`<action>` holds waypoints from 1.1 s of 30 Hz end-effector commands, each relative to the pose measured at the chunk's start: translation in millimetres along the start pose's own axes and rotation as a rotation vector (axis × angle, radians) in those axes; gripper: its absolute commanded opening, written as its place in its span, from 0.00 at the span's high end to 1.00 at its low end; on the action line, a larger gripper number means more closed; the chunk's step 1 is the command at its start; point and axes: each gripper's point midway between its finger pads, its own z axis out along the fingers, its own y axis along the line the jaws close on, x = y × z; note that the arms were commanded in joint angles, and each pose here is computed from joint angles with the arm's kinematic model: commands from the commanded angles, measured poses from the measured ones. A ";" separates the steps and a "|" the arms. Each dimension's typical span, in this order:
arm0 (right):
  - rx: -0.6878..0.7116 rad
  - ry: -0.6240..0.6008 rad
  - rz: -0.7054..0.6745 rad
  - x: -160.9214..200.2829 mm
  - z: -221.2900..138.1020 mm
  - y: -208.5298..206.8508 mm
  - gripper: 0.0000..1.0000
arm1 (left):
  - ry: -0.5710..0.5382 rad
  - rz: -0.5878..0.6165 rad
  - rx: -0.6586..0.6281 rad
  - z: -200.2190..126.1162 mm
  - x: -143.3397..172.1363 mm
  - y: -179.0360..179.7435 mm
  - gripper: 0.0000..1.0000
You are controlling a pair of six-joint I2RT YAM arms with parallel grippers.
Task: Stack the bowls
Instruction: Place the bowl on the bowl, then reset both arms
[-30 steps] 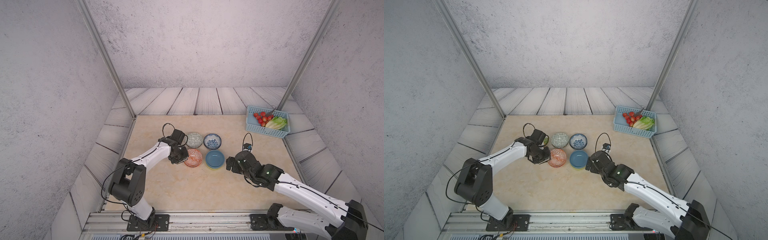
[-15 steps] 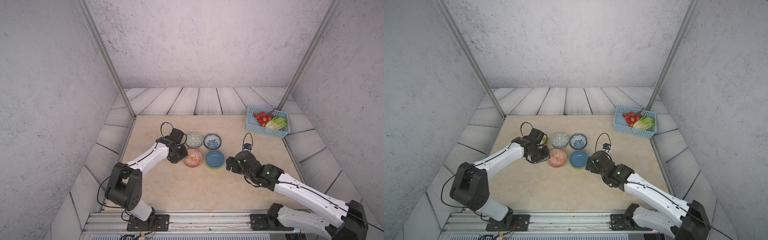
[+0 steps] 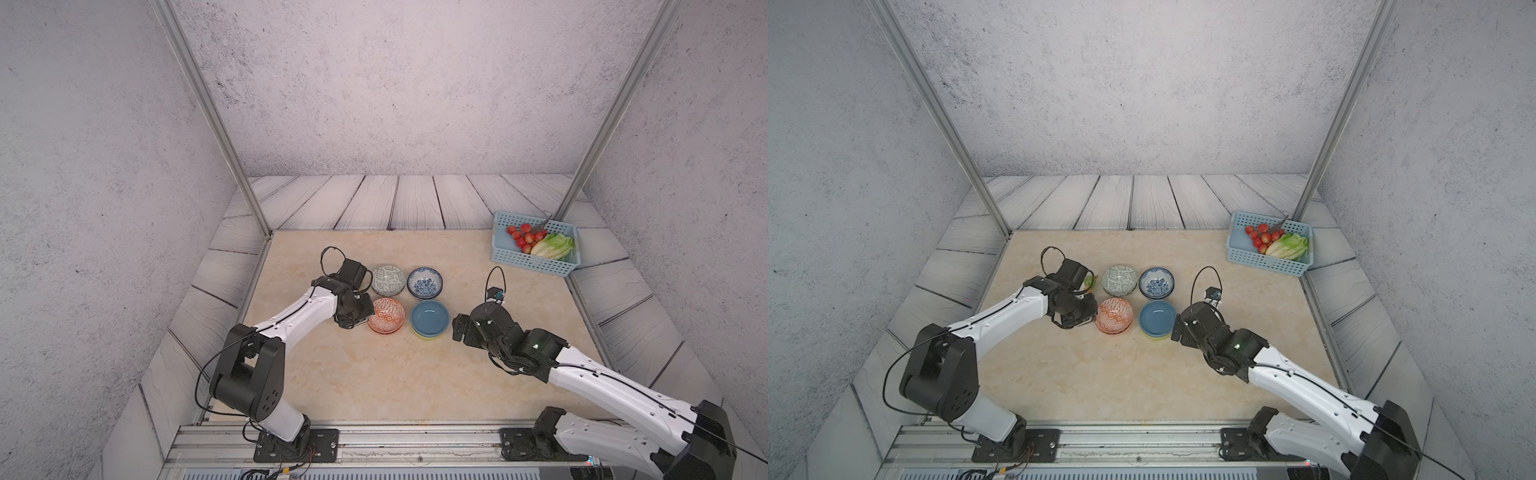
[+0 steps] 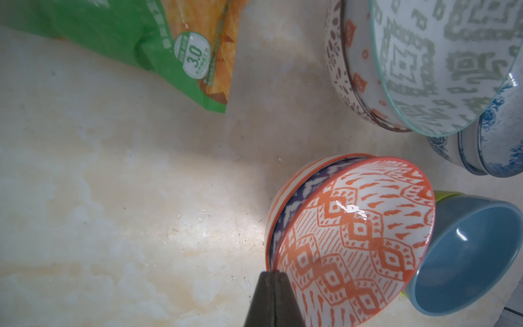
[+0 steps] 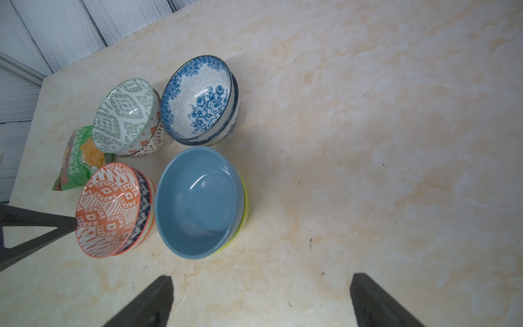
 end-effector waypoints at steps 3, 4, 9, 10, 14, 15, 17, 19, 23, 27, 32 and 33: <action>0.016 -0.011 -0.004 0.0 -1.7 -5.7 0.01 | 0.030 -0.009 -0.010 6.7 6.7 6.6 1.00; 0.017 -0.011 -0.004 0.0 -1.5 -5.8 0.01 | 0.027 -0.008 -0.010 5.6 6.9 7.1 1.00; 0.019 -0.010 -0.005 0.3 -1.9 -6.6 0.01 | 0.004 -0.003 -0.021 -2.7 3.2 8.4 0.93; 0.021 -0.011 -0.006 0.1 -1.8 -6.8 0.01 | 0.000 -0.003 -0.023 -5.0 3.0 8.7 0.89; 0.027 -0.014 -0.005 -0.3 -1.7 -8.0 0.01 | -0.036 0.003 -0.034 -19.4 0.4 10.7 0.74; 0.029 -0.015 -0.006 -0.3 -1.6 -8.3 0.01 | -0.048 0.007 -0.034 -24.2 -0.4 10.8 0.71; 0.038 -0.019 -0.006 -1.0 -1.6 -9.8 0.01 | -0.071 0.011 -0.037 -33.9 -1.0 12.0 0.63; 0.042 -0.023 -0.006 -1.7 -2.2 -10.8 0.01 | -0.095 0.018 -0.034 -44.2 -1.6 12.2 0.49; 0.054 -0.031 -0.008 -2.9 -1.4 -12.7 0.01 | -0.166 0.036 -0.029 -72.2 -2.8 15.3 0.14; 0.080 -0.053 -0.019 -9.0 -0.9 -13.9 0.01 | -0.319 0.070 -0.016 -116.1 -10.0 19.4 0.00; 0.170 -0.158 -0.086 -39.4 -11.6 -20.1 0.01 | -0.566 0.104 -0.066 -172.2 -23.8 37.5 0.00; 0.191 -0.192 -0.111 -48.5 -14.8 -21.4 0.01 | -0.630 0.111 -0.026 -180.5 -28.9 32.7 0.00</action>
